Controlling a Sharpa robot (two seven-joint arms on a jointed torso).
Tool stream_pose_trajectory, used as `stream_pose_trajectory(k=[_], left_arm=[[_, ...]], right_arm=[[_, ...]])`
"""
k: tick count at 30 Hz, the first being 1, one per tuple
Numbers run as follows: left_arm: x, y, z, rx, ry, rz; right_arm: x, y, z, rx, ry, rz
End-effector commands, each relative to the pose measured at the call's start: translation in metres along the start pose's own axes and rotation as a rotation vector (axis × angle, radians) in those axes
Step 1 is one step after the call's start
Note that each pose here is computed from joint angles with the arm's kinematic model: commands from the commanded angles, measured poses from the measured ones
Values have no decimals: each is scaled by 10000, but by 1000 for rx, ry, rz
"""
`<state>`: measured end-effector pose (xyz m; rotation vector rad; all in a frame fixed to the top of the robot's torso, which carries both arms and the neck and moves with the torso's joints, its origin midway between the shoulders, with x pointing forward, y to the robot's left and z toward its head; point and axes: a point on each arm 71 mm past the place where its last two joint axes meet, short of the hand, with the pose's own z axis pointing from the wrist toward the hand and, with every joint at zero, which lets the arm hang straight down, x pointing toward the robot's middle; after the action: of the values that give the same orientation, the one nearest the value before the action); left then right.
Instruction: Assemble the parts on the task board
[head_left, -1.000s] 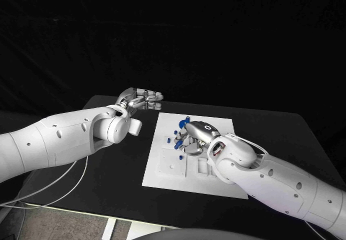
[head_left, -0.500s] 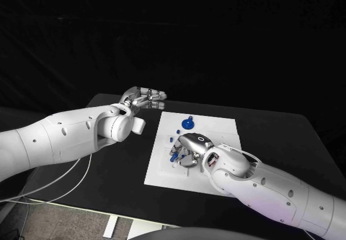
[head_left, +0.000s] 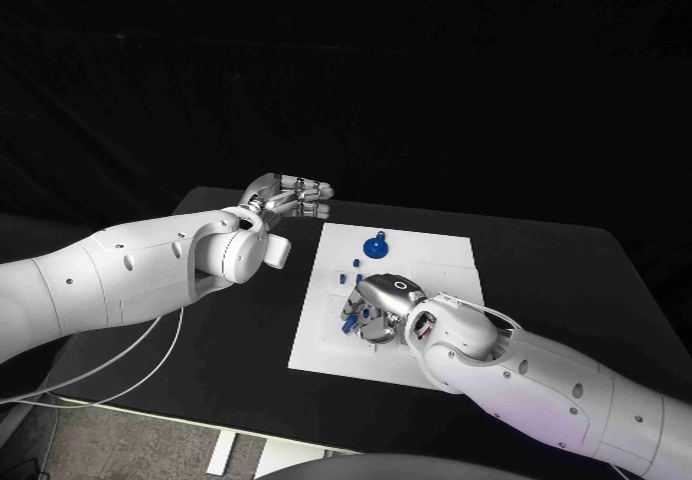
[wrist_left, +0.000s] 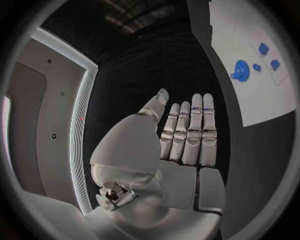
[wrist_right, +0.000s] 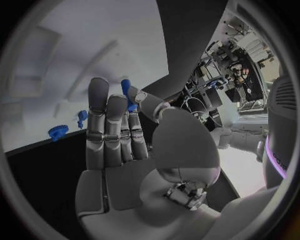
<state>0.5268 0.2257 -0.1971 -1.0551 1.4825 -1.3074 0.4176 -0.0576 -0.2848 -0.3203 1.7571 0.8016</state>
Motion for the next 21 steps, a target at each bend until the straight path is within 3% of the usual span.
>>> stream_pose_trajectory(k=[1, 21], left_arm=[[22, -4, 1, 7, 11, -10], [8, -2, -5, 5, 9, -10]], right_arm=[[28, 14, 0, -16, 23, -20], [52, -10, 1, 8, 21, -63]])
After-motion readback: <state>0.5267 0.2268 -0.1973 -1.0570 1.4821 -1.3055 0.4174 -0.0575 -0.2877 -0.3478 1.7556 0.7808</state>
